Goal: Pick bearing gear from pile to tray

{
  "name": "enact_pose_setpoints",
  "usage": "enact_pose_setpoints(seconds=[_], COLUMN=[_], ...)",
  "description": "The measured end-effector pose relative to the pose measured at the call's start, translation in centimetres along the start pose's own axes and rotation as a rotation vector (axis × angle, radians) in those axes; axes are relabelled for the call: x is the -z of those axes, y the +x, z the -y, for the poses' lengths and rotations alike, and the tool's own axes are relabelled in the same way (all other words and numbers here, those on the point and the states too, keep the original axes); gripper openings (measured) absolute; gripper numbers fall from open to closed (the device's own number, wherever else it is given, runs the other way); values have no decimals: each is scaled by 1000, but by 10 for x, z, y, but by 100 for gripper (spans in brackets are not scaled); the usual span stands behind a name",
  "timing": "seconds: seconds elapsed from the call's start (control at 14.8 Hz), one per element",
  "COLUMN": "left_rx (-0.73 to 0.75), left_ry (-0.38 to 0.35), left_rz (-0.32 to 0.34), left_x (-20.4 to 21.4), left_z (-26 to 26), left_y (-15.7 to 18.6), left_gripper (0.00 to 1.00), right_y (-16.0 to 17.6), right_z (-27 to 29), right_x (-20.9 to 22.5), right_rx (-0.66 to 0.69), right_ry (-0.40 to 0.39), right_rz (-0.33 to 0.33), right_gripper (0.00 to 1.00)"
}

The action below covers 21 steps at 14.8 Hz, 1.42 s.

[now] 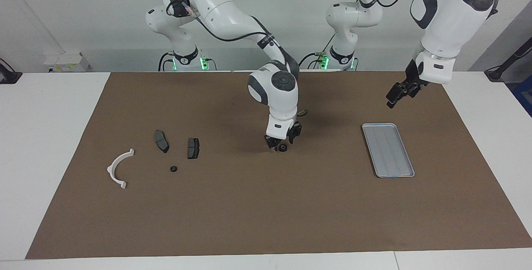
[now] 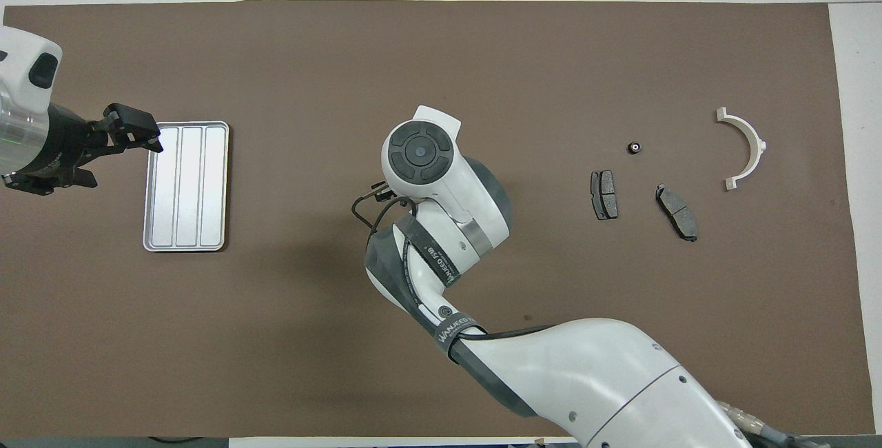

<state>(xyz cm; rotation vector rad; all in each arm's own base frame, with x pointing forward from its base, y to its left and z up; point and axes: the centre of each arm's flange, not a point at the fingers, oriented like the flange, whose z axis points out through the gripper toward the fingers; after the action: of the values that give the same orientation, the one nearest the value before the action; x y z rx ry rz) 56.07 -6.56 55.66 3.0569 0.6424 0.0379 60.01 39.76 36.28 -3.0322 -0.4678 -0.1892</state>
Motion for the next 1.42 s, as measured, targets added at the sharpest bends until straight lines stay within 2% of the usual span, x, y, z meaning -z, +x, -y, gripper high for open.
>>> enact_pose_setpoints(seconds=[0.13, 0.2, 0.27, 0.34, 0.47, 0.67, 0.81, 1.08, 1.42], left_rx=[6, 19, 23, 20, 18, 14, 28, 75, 90], left_ry=[-1, -5, -9, -10, -18, -10, 0, 5, -5], left_rz=[8, 5, 3, 4, 2, 17, 30, 39, 33], left_x=[-13, -23, -33, -44, -71, -105, -127, -176, -205], left_z=[-20, -38, -56, -77, -118, -157, -184, -226, -264], left_y=[-10, -16, -22, -30, -45, -62, -67, -71, -82], left_gripper=[100, 100, 100, 100, 100, 100, 100, 100, 100], right_y=[12, 12, 9, 4, -6, -23, -35, -47, -44], right_z=[-59, -89, -116, -147, -219, -310, -341, -353, -354], right_x=[63, 93, 117, 139, 158, 140, 126, 97, 66], right_rx=[-84, -126, -165, -209, -312, -403, -435, -431, -426], right_ry=[-7, -12, -19, -27, -43, -59, -61, -58, -58], right_rz=[-20, -20, -15, -4, 20, 64, 89, 99, 48], right_gripper=[80, 80, 80, 71, 70, 70, 70, 70, 70])
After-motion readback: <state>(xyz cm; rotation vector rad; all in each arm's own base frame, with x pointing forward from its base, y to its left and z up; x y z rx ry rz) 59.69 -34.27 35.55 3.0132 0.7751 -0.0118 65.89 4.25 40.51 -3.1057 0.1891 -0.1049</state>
